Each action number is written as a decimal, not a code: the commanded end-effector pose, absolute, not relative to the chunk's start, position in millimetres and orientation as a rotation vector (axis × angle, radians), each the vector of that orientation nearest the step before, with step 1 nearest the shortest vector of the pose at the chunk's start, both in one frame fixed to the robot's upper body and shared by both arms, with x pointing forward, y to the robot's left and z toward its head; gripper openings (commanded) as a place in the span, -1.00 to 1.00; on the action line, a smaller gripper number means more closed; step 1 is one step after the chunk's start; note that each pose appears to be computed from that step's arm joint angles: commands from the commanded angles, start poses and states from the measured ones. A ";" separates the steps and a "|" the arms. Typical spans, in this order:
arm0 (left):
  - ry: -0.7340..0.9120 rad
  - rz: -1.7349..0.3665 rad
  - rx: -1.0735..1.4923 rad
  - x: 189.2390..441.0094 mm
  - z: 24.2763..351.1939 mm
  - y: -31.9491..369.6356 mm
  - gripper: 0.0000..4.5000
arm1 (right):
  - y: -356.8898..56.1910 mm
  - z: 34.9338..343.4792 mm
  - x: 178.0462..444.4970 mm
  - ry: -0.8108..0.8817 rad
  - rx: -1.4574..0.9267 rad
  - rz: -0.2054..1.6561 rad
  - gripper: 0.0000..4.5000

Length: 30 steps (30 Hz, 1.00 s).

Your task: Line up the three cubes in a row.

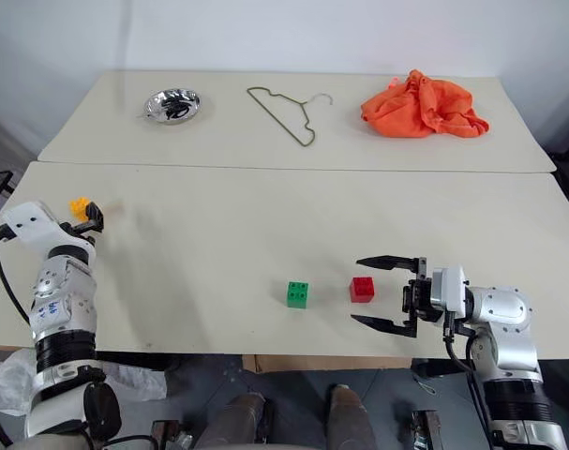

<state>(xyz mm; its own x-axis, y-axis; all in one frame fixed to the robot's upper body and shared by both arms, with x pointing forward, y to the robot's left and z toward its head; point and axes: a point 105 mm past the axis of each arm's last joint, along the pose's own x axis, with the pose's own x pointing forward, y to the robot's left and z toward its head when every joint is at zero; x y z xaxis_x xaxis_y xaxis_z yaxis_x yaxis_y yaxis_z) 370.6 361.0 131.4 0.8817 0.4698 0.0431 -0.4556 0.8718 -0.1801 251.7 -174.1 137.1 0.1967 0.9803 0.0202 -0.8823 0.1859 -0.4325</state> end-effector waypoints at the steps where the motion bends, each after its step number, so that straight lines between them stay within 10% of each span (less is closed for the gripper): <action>1: -0.129 0.499 -0.144 376.6 145.3 370.2 0.94 | -178.2 136.8 247.2 -0.343 -0.379 1.313 1.00; 6: -0.123 0.467 -0.163 388.7 145.4 371.0 0.88 | -178.1 133.5 244.4 -0.341 -0.375 1.301 1.00; 15: -0.105 0.452 -0.192 393.4 137.3 368.8 -0.25 | -175.1 133.8 244.5 -0.342 -0.374 1.292 1.00; 19: -0.195 0.378 -0.198 386.7 148.4 364.2 -0.34 | -174.8 135.9 244.6 -0.346 -0.380 1.286 1.00; 24: -0.415 -0.427 -0.021 328.6 222.0 286.7 -0.34 | -192.7 149.1 244.5 -0.336 -0.421 1.204 1.00; 30: 0.072 -1.159 0.146 278.3 172.8 214.8 -0.34 | -209.0 140.8 237.7 -0.257 -0.437 1.174 1.00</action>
